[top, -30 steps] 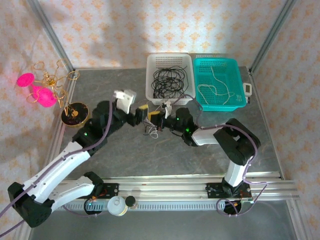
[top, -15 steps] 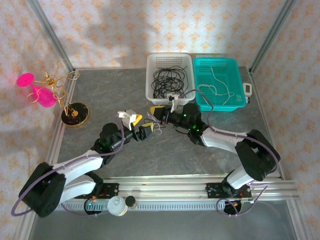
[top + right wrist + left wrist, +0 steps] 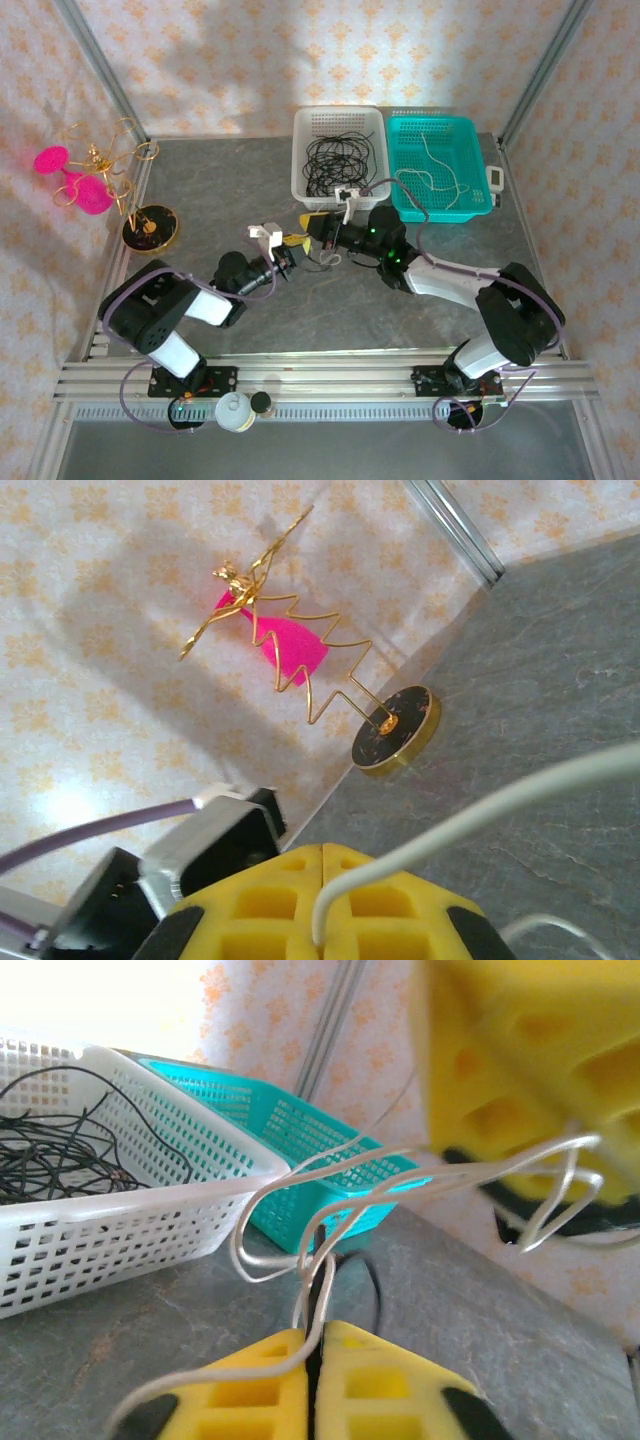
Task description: Untangle the cables
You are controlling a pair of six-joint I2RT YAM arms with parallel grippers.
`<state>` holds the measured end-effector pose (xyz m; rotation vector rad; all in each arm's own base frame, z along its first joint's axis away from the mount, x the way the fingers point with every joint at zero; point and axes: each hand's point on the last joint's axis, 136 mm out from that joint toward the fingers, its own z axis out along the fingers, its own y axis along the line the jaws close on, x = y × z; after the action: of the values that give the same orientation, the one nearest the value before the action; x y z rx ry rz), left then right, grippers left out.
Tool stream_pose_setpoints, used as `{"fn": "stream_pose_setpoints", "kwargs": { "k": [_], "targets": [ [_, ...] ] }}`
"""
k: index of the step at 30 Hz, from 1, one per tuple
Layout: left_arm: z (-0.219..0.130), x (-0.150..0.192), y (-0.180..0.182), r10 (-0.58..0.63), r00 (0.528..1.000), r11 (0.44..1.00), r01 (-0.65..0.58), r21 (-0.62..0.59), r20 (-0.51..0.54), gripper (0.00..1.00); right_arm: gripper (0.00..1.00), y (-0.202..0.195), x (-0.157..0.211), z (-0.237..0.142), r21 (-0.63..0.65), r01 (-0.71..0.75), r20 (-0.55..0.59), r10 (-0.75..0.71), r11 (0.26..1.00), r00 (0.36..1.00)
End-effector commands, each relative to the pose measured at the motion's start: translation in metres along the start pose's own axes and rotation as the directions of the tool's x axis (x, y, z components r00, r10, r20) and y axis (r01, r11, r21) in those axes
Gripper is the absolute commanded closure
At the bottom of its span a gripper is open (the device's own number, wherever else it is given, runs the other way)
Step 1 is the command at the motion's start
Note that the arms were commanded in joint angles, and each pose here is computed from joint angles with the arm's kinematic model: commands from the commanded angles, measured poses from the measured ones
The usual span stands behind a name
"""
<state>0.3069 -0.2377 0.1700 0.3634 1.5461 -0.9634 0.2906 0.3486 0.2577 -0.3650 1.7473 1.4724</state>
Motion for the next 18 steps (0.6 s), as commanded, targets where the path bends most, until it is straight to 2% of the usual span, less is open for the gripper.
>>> {"fn": "stream_pose_setpoints", "kwargs": {
  "k": [1, 5, 9, 12, 15, 18],
  "targets": [
    [-0.003, -0.022, -0.009, -0.009, 0.992, 1.000, 0.008, 0.011, 0.129, 1.00, 1.00, 0.045, -0.044, -0.008, -0.105, 0.069, 0.125, -0.055, 0.992, 0.991],
    [-0.015, -0.009, -0.010, -0.039, 0.992, 0.999, 0.039, 0.003, 0.116, 1.00, 1.00, 0.050, -0.066, -0.015, -0.047, 0.125, 0.204, -0.113, 0.991, 0.972],
    [-0.034, -0.001, 0.000, -0.075, 0.990, 0.995, 0.083, -0.063, 0.121, 1.00, 0.97, 0.048, -0.083, -0.021, 0.040, 0.178, 0.252, -0.183, 0.983, 0.950],
    [-0.040, 0.011, 0.008, -0.112, 0.990, 0.986, 0.121, -0.111, 0.083, 1.00, 0.99, 0.042, -0.094, -0.026, 0.120, 0.197, 0.277, -0.223, 0.973, 0.935],
    [-0.050, 0.020, 0.011, -0.128, 0.990, 0.981, 0.135, -0.140, 0.053, 1.00, 1.00, 0.045, -0.099, -0.026, 0.140, 0.213, 0.267, -0.244, 0.967, 0.932],
    [-0.060, 0.034, 0.025, -0.148, 0.989, 0.962, 0.146, -0.232, 0.009, 1.00, 1.00, 0.050, -0.113, -0.031, 0.163, 0.203, 0.290, -0.243, 0.966, 0.926]
  ]
}}
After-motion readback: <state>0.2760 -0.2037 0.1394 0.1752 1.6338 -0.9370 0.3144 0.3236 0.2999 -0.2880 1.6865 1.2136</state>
